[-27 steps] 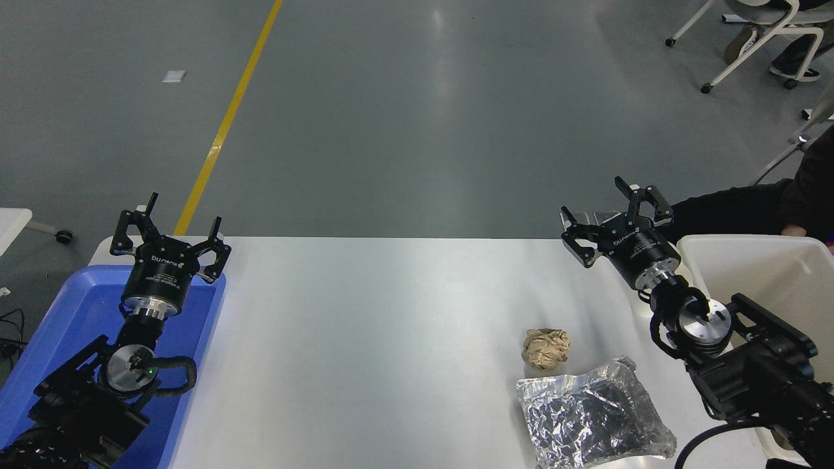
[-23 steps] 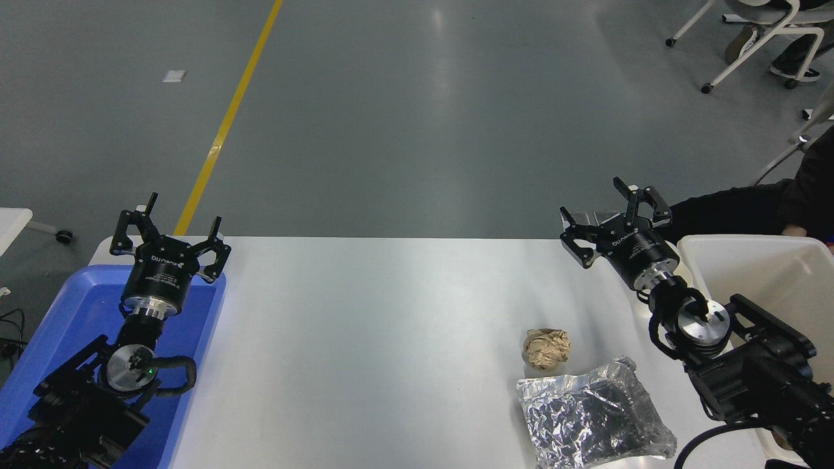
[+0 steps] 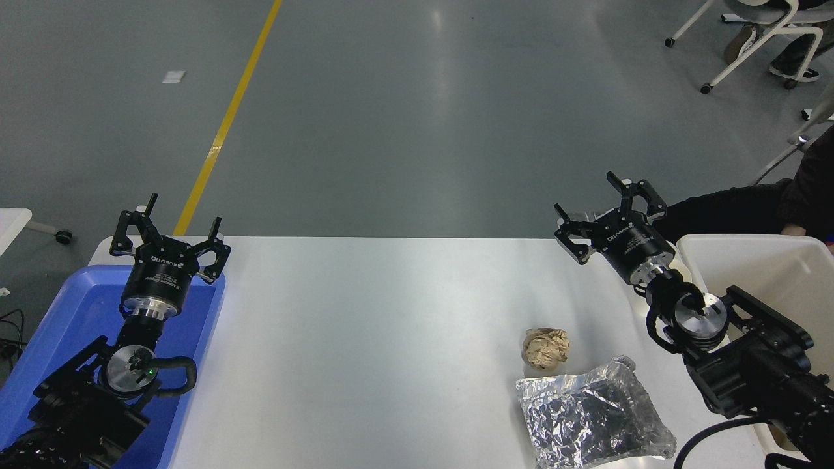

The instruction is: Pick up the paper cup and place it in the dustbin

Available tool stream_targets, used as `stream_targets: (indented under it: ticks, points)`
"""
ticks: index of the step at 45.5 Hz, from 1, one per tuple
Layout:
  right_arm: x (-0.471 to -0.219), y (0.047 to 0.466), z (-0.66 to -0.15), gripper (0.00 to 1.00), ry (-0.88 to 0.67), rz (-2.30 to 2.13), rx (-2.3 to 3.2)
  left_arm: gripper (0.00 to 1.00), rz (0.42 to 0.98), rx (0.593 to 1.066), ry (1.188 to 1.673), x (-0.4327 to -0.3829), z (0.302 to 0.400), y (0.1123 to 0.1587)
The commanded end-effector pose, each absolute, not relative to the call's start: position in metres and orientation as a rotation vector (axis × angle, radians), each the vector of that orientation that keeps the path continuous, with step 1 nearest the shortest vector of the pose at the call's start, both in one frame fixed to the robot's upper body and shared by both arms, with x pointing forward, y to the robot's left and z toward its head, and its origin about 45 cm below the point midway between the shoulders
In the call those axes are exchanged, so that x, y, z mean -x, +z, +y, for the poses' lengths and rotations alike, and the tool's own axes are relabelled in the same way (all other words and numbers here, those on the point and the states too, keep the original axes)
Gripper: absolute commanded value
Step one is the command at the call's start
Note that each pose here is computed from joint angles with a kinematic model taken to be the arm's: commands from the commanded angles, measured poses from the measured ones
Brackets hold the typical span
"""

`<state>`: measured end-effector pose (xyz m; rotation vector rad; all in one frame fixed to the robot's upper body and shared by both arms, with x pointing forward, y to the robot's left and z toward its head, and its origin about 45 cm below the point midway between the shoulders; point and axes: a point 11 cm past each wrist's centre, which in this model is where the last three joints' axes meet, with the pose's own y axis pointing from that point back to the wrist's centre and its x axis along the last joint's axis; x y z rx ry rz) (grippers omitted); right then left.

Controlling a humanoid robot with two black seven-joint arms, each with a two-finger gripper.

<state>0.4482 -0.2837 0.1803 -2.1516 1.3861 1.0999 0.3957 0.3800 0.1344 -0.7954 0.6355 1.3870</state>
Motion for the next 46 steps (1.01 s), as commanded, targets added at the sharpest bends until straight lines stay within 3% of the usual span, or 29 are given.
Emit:
stream_targets:
  ticks: [1,6,20,30,39,46]
  points:
    - [-0.477,0.246,-0.272,1.00,0.710,1.445,2.744,1.00,0.635,0.795,1.388,-0.3956,0.3803,0.1343]
    - [-0.478,0.267,-0.263,1.00,0.480,1.437,3.084,1.00,0.635,0.792,1.391,-0.3955,0.3809,0.1341]
    - [-0.445,0.287,-0.255,1.00,-0.156,1.169,3.940,1.00,0.634,0.791,1.386,-0.3961,0.3798,0.1348]
    - [-0.425,0.305,-0.248,1.00,-0.405,0.773,4.266,1.00,0.636,0.792,1.385,-0.3961,0.3791,0.1345]
    - [-0.386,0.330,-0.229,1.00,-0.369,0.188,4.444,1.00,0.634,0.790,1.389,-0.3959,0.3803,0.1344]
    - [-0.376,0.353,-0.211,1.00,-0.451,0.128,4.465,1.00,0.635,0.788,1.389,-0.3959,0.3800,0.1342]
